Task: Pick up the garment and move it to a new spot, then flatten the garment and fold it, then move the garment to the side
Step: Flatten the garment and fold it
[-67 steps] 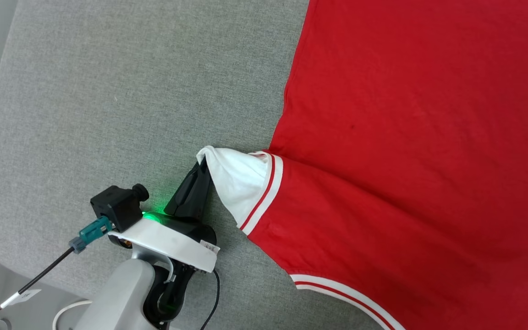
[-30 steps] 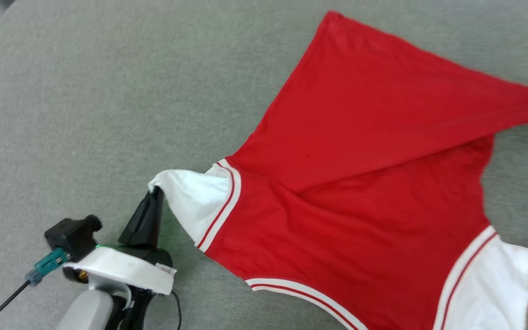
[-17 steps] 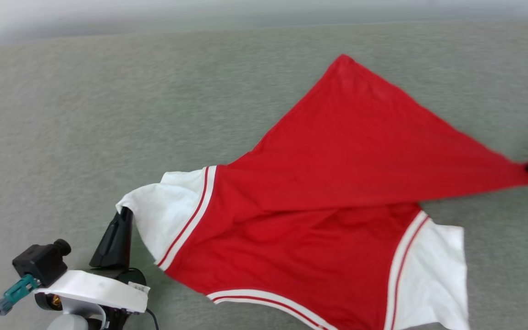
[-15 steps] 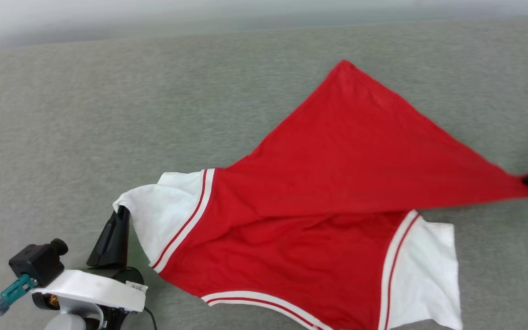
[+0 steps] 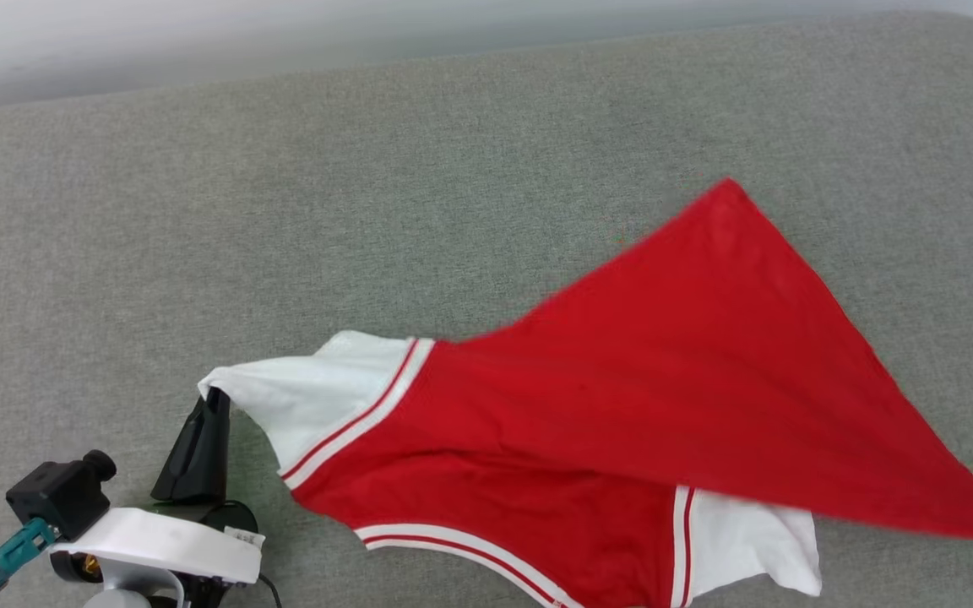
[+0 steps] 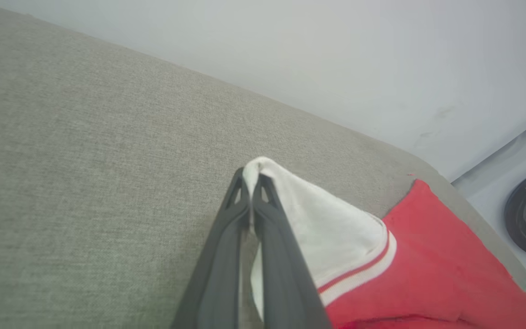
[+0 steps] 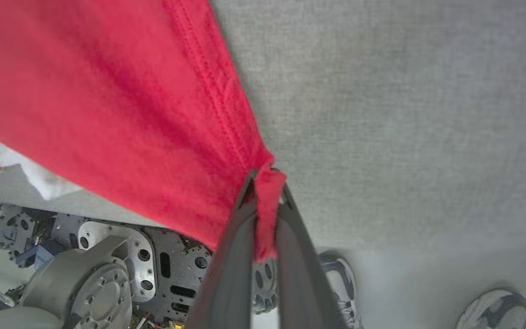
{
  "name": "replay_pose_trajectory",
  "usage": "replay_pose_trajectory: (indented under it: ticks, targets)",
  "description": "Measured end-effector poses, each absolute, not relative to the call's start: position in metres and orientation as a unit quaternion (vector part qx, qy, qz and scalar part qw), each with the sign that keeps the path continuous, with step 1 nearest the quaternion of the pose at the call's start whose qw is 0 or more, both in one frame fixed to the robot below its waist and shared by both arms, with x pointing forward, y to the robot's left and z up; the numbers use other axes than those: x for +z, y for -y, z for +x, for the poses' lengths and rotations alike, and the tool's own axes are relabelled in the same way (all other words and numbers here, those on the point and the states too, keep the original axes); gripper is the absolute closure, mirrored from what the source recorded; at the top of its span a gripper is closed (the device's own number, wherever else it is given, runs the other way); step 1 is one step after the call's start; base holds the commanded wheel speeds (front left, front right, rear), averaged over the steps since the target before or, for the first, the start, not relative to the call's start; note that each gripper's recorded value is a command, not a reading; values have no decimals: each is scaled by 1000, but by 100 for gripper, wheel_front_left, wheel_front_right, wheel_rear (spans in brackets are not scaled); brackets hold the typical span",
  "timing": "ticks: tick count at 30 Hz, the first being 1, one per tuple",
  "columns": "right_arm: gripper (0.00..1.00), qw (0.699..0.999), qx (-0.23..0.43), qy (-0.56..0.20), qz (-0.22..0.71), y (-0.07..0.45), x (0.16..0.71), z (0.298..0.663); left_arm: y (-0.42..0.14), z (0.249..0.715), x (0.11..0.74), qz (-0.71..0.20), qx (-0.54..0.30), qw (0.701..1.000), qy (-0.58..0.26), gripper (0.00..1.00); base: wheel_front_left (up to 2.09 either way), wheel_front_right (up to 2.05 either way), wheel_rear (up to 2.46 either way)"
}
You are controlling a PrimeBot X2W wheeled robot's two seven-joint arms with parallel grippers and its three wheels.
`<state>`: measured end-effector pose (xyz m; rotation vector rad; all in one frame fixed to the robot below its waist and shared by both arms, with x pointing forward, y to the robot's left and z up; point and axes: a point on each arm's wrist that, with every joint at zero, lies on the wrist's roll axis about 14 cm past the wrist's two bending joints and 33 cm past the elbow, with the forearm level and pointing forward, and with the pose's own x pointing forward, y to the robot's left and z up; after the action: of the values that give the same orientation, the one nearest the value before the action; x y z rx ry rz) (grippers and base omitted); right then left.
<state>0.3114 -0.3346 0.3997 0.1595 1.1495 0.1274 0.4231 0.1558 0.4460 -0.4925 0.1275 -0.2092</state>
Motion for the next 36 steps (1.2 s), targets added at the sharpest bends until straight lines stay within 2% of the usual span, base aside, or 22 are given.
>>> replay_pose_trajectory:
  ticks: [2,5,6,7,10,17,20,27,32,36]
  targets:
    - [100,826,54,-559,46,346,394,294,-157,422,444,-244,-101,962,-66,100,0,0,0]
    - [100,819,57,-567,73,335,386,283,-152,420,439,-248,-101,961,-73,100,0,0,0]
    - [54,822,65,-561,70,330,386,287,-152,420,438,-247,-102,961,-75,100,0,0,0]
    - [0,832,71,-544,76,324,390,296,-152,420,438,-247,-102,961,-76,100,0,0,0]
    - [0,850,85,-512,88,315,407,318,-151,418,438,-247,-104,961,-76,100,0,0,0]
    - [0,906,84,-415,22,330,476,389,-155,414,442,-245,-100,962,-73,100,0,0,0]
    - [0,912,104,-396,4,309,485,415,-157,411,443,-245,-97,962,-71,100,0,0,0]
    - [0,907,120,-405,-8,252,463,466,-159,410,445,-244,-94,963,-70,100,0,0,0]
    - [0,895,118,-429,-6,225,435,487,-164,409,440,-239,-87,964,-75,100,0,0,0]
    - [0,881,109,-459,-17,219,409,490,-166,407,438,-238,-82,965,-78,100,0,0,0]
